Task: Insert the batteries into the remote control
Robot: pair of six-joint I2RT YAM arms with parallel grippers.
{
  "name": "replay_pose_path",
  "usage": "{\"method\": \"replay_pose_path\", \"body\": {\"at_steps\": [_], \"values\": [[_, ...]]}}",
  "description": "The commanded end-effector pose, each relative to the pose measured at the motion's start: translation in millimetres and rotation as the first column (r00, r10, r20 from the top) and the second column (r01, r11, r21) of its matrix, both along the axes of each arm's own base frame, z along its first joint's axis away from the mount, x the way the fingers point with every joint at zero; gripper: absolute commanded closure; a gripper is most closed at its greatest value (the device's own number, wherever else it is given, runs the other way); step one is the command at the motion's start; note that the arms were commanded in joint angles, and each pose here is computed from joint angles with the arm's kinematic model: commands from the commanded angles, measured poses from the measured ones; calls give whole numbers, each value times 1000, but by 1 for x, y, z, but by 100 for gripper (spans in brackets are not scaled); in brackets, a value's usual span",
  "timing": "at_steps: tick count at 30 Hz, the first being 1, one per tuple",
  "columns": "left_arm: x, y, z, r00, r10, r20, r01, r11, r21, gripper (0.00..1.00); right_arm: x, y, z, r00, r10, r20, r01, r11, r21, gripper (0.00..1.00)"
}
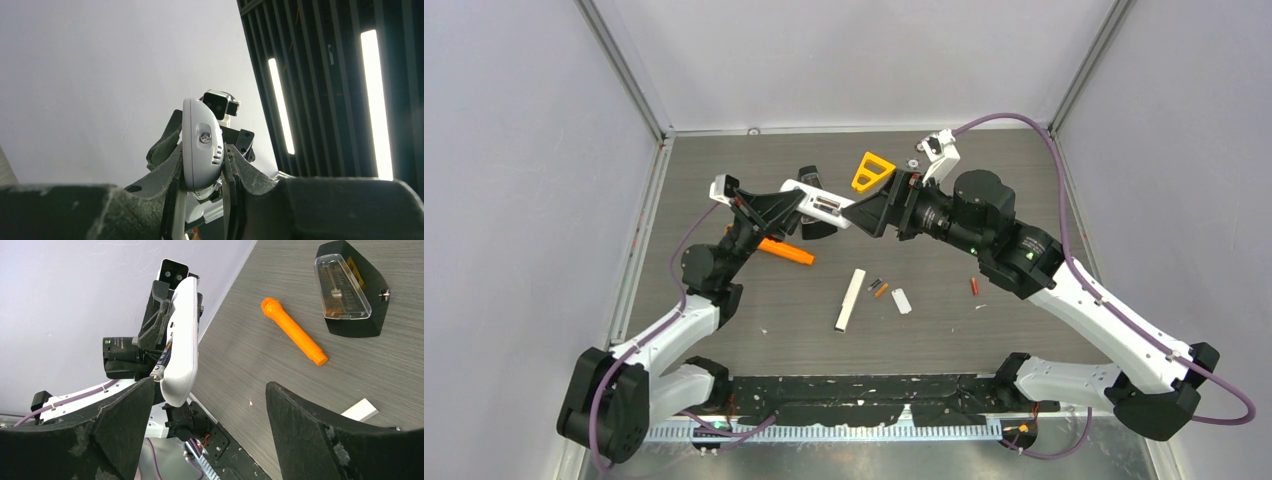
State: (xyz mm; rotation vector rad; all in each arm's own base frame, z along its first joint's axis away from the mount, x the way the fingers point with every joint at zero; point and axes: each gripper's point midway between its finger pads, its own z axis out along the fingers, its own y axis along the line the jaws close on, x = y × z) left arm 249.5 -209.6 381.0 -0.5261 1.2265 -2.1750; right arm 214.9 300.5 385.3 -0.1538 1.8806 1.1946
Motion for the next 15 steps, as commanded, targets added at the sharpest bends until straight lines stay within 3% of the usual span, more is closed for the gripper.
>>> {"method": "replay_pose_path", "body": {"at_steps": [1, 7, 15], "values": [[-8, 6, 20, 999, 12, 48, -11, 999, -40, 100, 5, 1, 18, 999, -19, 32, 17, 998, 56, 14], [-8, 6, 18, 999, 13, 42, -11, 999, -39, 100, 4, 5, 18, 999, 2, 33, -4, 998, 59, 15], [-12, 5, 21, 998, 13, 65, -11, 1000, -28, 100, 7, 11, 9, 1000, 10, 5, -10, 999, 37, 26]]}}
